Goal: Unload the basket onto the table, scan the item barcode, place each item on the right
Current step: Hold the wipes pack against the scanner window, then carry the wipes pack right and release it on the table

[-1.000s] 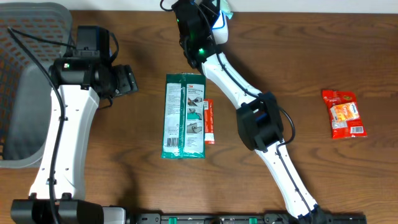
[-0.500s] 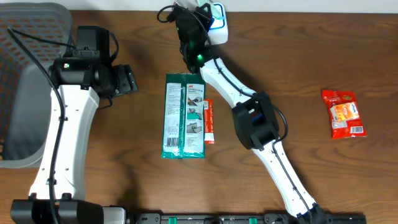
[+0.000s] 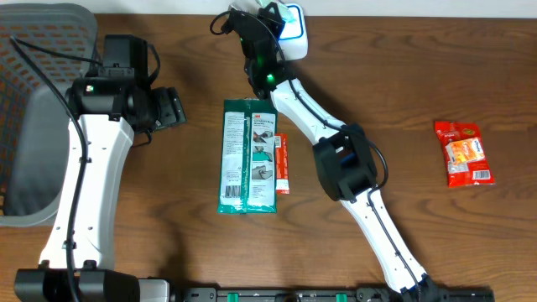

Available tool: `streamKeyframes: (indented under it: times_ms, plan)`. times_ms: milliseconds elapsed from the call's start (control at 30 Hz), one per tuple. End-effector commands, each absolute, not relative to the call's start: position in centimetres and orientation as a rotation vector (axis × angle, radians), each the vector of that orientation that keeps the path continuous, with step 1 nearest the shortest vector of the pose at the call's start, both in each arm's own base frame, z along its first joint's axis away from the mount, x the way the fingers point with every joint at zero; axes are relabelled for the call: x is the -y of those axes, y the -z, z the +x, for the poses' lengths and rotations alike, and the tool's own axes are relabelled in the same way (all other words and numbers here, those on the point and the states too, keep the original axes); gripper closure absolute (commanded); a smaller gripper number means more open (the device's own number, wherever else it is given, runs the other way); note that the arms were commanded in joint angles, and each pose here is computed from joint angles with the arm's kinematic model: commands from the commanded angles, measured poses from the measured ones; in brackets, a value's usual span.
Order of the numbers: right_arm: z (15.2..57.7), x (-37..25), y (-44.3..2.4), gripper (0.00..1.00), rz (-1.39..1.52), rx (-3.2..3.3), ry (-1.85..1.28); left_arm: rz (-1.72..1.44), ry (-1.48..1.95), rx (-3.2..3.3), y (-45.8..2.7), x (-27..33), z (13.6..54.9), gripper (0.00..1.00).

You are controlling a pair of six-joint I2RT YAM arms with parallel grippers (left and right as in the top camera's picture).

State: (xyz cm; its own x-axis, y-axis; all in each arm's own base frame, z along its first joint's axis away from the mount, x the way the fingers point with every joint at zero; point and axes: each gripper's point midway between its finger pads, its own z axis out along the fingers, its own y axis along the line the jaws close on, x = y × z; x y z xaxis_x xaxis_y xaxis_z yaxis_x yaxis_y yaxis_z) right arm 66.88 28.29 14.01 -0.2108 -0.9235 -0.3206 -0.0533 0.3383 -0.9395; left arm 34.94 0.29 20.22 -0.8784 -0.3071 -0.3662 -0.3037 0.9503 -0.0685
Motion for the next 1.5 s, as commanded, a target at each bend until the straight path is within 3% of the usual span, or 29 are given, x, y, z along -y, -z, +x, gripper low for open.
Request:
streamKeyframes:
  times_ms: [0,633,967,1100,1200,1467]
  plan:
    - [67.2,-27.2,-12.1,0.99,-0.947,-1.582,1.065,-0.447,0.002,-2.714,-20.6,-0.6,35.0,0.17]
    - [65.6,-28.9,-9.9,0.99,-0.946,-1.666,1.000,-0.447,0.002,-2.714,-20.6,-0.6,35.0,0.17]
    - [64.0,-27.4,-21.0,0.99,-0.758,-1.701,0.899,-0.447,0.002,-2.714,-20.6,-0.6,35.0,0.17]
    - [61.0,-25.5,-24.4,0.99,-0.635,-1.852,0.772,-0.447,0.002,-2.714,-20.6,-0.6,35.0,0.17]
    - [56.2,-23.5,-26.5,0.99,-0.610,-2.043,0.595,-0.447,0.002,-2.714,-20.6,-0.6,35.0,0.17]
    - [41.8,-19.6,-23.5,0.99,-0.810,-2.636,0.159,-0.447,0.002,-2.714,-20.6,-0.6,35.0,0.17]
